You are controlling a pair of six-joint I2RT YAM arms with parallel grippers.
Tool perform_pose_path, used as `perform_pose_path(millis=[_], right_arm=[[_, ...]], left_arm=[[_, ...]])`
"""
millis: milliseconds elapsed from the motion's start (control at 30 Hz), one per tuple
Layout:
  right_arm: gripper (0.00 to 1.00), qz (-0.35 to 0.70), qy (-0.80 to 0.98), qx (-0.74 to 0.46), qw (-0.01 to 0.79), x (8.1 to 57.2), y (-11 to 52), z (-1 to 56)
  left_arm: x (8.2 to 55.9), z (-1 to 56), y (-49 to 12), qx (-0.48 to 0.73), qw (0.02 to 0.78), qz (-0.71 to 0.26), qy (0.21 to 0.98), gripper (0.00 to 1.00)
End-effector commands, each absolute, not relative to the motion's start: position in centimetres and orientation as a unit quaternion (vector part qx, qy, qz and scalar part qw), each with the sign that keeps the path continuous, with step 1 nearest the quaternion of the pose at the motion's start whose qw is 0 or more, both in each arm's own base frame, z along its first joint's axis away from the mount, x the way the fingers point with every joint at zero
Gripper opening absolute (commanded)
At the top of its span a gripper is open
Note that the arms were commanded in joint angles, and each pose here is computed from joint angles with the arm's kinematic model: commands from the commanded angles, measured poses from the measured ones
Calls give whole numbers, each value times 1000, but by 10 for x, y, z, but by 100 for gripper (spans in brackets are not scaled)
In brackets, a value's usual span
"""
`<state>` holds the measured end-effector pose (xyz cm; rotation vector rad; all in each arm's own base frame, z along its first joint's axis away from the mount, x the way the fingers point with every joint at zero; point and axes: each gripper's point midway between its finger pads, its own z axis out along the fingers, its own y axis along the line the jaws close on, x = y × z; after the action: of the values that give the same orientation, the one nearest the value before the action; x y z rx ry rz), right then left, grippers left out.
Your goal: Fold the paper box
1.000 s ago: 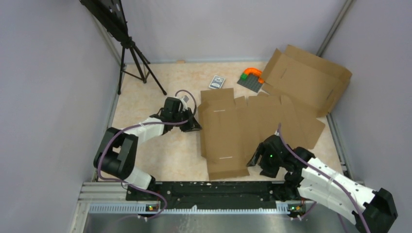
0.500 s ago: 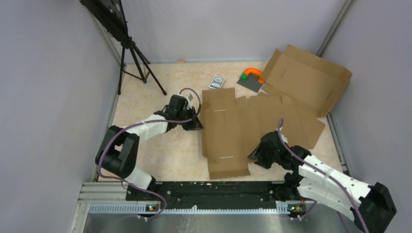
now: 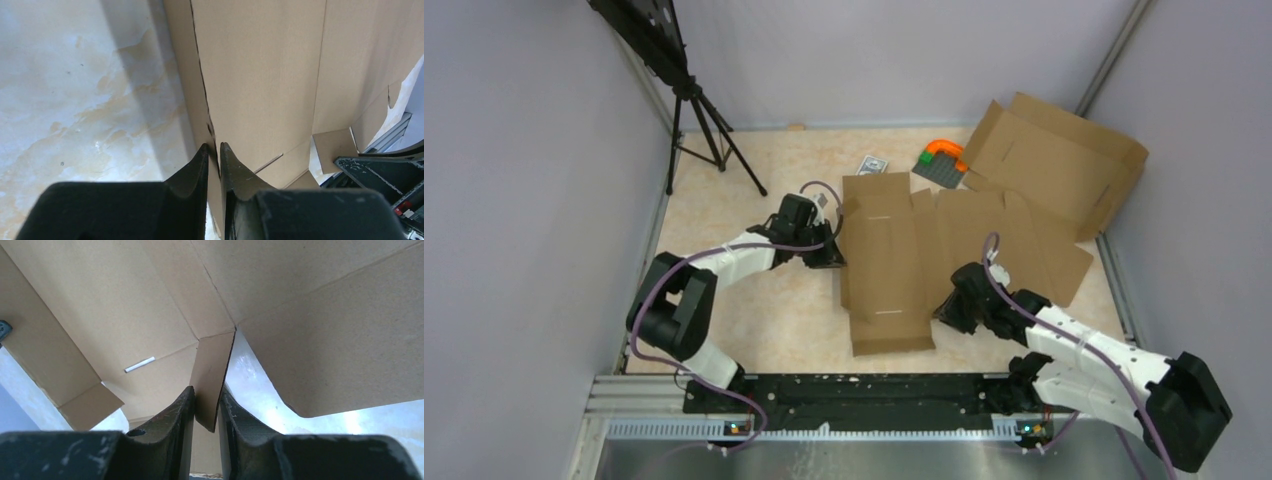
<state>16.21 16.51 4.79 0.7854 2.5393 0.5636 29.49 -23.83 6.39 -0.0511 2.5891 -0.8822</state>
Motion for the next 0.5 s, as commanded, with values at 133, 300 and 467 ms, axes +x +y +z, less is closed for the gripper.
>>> perform_pose_path(millis=[133,300,467], right_arm=[[21,214,902,277,251,200,182,71],[34,211,898,295,250,210,185,73],[39,209,891,305,264,222,184,76]], left_arm=[[304,73,-252,6,211,-319,924,15],[305,68,-254,12,205,-307,929,16],[309,66,-253,20,207,-278,938,17]])
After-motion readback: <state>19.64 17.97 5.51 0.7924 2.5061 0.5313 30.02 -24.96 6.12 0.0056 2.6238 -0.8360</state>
